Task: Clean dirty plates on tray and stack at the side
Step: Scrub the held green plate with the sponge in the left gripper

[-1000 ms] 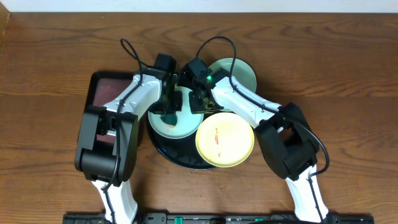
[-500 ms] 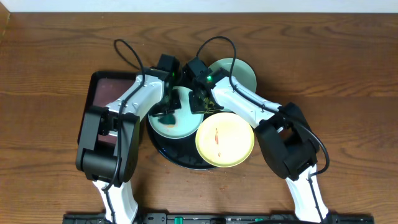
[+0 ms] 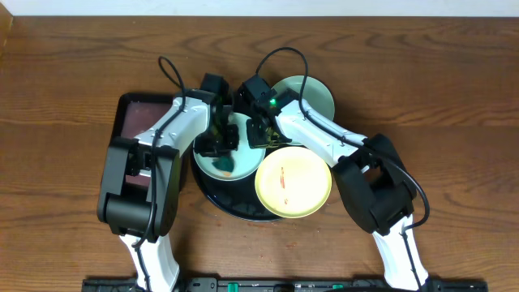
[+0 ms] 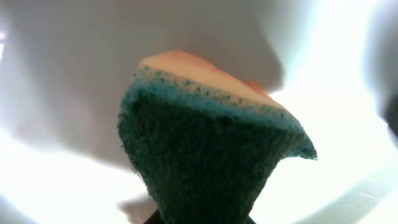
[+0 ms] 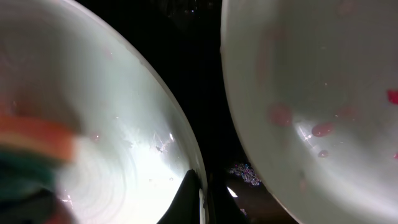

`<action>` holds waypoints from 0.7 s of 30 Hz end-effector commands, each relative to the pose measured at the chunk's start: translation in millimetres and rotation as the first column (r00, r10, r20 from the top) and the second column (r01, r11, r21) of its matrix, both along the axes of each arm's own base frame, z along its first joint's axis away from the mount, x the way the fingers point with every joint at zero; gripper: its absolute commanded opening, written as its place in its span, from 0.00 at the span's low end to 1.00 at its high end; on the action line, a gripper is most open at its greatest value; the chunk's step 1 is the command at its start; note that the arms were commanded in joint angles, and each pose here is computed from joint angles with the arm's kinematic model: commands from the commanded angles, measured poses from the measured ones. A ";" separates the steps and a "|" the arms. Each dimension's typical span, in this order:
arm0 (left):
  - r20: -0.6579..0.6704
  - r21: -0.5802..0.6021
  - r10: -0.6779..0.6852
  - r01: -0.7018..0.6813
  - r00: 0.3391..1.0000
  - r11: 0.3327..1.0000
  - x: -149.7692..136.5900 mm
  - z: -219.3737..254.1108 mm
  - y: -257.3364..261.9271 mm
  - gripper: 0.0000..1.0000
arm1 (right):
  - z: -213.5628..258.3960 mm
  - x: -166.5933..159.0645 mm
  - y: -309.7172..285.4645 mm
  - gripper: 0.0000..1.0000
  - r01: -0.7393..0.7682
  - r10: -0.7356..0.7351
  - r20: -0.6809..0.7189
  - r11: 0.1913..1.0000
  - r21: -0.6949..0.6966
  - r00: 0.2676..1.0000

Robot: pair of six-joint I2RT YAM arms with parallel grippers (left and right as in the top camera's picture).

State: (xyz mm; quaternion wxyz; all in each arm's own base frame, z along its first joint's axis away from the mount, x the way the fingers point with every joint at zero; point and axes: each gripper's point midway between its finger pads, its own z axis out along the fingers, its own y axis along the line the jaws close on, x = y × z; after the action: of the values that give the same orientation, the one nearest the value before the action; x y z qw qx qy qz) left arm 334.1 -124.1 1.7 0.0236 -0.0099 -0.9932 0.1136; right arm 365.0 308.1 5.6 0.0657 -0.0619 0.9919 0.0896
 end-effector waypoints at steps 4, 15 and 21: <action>0.007 -0.023 -0.091 0.091 0.996 0.996 -1.2 -36.1 -2.7 0.08 | -13.9 -8.1 3.6 0.01 -0.027 0.027 -0.030 1.000 -0.006 0.999; 0.296 0.464 0.346 -0.450 0.890 0.763 35.5 -29.9 103.0 0.07 | -14.1 -8.2 0.7 0.01 -0.024 0.023 -0.036 1.000 -0.011 0.999; 0.056 0.364 0.263 -0.265 0.963 0.893 1.1 -39.8 69.1 0.07 | -14.0 -7.4 0.5 0.01 -0.021 0.021 -0.034 1.000 -0.010 0.999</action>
State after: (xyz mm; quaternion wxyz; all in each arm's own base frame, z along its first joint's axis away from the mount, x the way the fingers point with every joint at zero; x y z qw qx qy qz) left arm 378.9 -59.3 1.6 -0.0939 0.1559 -0.9809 -0.0682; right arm 364.7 307.8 5.5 0.0649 -0.0619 0.9919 0.0894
